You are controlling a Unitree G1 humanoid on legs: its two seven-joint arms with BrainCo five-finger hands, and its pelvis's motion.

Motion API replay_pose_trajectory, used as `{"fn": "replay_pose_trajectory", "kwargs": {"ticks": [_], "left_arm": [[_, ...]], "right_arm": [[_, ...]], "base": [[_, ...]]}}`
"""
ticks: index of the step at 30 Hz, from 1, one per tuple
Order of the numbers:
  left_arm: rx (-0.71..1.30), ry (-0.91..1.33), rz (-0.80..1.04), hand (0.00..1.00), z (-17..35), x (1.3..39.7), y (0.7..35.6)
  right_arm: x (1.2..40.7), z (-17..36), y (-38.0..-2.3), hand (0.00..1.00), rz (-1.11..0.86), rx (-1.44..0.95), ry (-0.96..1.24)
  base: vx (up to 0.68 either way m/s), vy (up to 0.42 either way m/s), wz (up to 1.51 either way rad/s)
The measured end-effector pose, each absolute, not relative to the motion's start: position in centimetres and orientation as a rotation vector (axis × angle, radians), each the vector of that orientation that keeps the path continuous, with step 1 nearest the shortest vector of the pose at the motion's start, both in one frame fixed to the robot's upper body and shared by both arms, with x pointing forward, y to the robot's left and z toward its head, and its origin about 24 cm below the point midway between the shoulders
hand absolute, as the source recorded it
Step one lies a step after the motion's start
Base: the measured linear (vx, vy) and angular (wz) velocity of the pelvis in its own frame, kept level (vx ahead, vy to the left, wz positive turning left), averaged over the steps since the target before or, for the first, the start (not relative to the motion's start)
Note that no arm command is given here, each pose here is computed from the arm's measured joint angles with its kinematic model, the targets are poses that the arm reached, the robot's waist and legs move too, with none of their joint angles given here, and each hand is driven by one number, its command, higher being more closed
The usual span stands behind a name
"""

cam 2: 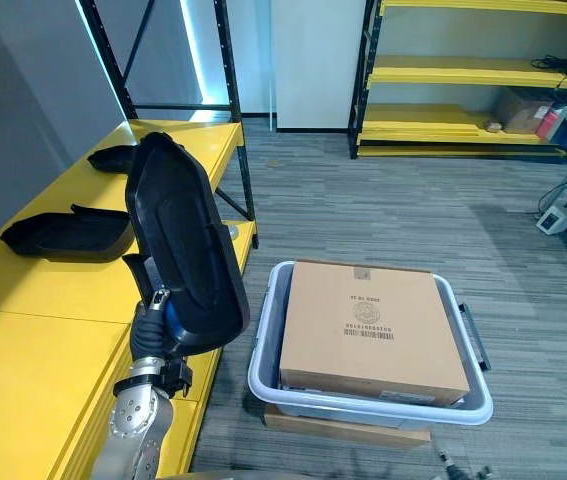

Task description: Walk over and take plastic housings, then place them on the shelf

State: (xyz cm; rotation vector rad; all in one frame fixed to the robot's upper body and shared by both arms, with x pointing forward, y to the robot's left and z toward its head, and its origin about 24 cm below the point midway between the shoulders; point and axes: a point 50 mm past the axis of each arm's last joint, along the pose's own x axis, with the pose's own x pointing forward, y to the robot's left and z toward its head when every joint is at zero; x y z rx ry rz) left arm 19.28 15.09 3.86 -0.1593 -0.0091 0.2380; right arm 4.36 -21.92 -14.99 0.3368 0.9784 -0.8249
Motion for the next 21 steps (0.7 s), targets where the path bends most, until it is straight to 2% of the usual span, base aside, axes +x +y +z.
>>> {"fn": "replay_pose_trajectory", "kwargs": {"ticks": [4, 9, 15, 21], "left_arm": [[-0.175, -0.068, 0.223, 1.0, 5.2, 19.6, 14.8], [-0.192, -0.167, 0.237, 1.0, 7.3, 19.8, 14.9], [-0.251, -0.222, 0.255, 1.0, 8.1, 19.7, 14.1], [-0.277, -0.245, 0.211, 1.0, 8.2, 20.3, 13.5]], "right_arm": [[4.9, -15.6, -20.3, 0.0, -0.744, 0.329, 1.033], [7.9, -15.5, -19.7, 0.0, -0.692, 0.316, 1.001], [7.0, -15.4, -21.4, 0.0, -0.711, 0.251, 1.021], [7.5, -15.5, -20.7, 0.0, -0.674, 0.257, 1.0]], "base": [[0.02, -0.049, 1.34], [-0.06, -0.026, 1.45], [-0.02, 0.047, 1.27], [0.06, 0.103, 1.04]]}}
